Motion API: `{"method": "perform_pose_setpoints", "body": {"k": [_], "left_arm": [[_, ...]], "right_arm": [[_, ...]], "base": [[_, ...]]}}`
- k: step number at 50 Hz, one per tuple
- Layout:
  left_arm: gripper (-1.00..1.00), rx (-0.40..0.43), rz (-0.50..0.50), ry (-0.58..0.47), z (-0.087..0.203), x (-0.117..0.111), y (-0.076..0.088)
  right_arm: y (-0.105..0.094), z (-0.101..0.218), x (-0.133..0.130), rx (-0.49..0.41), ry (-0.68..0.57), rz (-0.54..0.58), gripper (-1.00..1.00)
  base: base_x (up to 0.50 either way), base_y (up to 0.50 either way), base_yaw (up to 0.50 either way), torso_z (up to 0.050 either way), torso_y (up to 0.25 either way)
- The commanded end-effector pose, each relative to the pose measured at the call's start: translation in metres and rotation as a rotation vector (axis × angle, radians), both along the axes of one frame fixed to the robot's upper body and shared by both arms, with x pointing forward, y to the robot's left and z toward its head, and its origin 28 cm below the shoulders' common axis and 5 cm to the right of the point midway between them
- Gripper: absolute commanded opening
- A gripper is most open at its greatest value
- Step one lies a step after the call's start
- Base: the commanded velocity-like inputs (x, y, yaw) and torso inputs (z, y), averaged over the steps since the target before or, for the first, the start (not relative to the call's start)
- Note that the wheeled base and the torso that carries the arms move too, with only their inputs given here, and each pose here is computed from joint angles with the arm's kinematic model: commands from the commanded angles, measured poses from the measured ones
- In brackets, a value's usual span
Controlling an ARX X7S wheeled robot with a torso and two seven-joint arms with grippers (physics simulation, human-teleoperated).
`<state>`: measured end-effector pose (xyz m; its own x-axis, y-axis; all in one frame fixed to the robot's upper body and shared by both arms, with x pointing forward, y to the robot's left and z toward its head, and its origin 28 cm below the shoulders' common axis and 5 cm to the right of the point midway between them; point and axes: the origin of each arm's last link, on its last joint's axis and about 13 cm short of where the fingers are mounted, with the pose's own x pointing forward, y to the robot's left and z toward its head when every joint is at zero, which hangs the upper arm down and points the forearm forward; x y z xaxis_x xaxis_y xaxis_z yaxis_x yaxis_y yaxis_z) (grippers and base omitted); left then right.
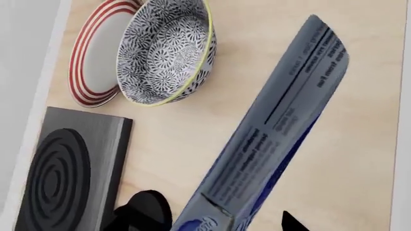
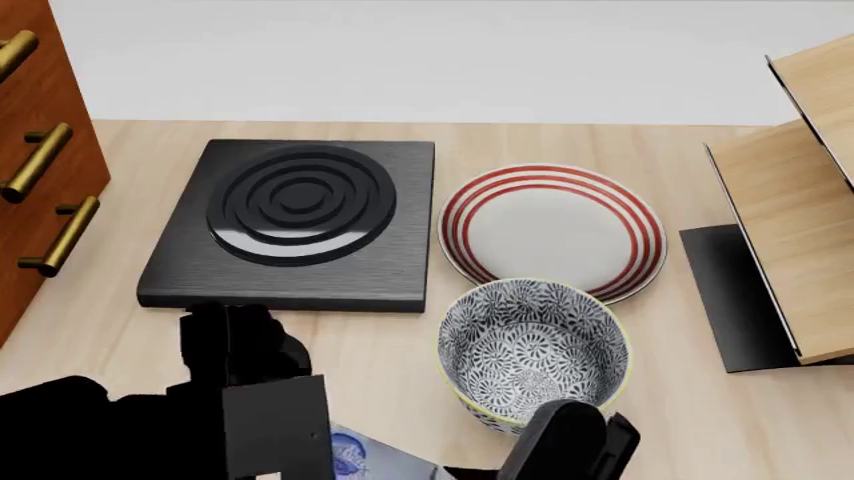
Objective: Pick up the cream cheese and put it in the bowl.
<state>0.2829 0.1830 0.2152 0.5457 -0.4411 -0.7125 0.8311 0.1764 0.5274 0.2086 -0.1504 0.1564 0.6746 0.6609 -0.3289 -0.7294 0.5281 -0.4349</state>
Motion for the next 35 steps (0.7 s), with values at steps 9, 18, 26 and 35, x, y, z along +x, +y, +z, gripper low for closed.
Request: {"method": "perform_pose_setpoints", "body": {"k": [9, 18, 26, 35], "left_arm": [[1.00, -0.346, 0.058, -0.065, 0.035, 0.004, 0.007], [1.00, -0.364, 0.081, -0.113, 0.049, -0.003, 0.013], [1.00, -0.412, 0.123, -0.158, 0.066, -0.010, 0.021], [1.00, -0.523, 0.189, -0.184, 0.070, -0.008, 0.039]], "right_arm": [[-0.002, 0.006, 0.002, -0.025, -0.057, -0.010, -1.00], [-0.003, 0.009, 0.001, -0.036, -0.058, -0.013, -1.00], [-0.004, 0.008, 0.001, -0.039, -0.052, -0.028, -1.00], [-0.004, 0.017, 0.006, 0.015, -0.088, -0.087, -1.00]], "base": [[0.00, 0.00, 0.00, 0.001, 0.000], [0.00, 0.00, 0.00, 0.000, 0.000], [0.00, 0.00, 0.00, 0.000, 0.001], [0.00, 0.00, 0.00, 0.000, 0.000]]}}
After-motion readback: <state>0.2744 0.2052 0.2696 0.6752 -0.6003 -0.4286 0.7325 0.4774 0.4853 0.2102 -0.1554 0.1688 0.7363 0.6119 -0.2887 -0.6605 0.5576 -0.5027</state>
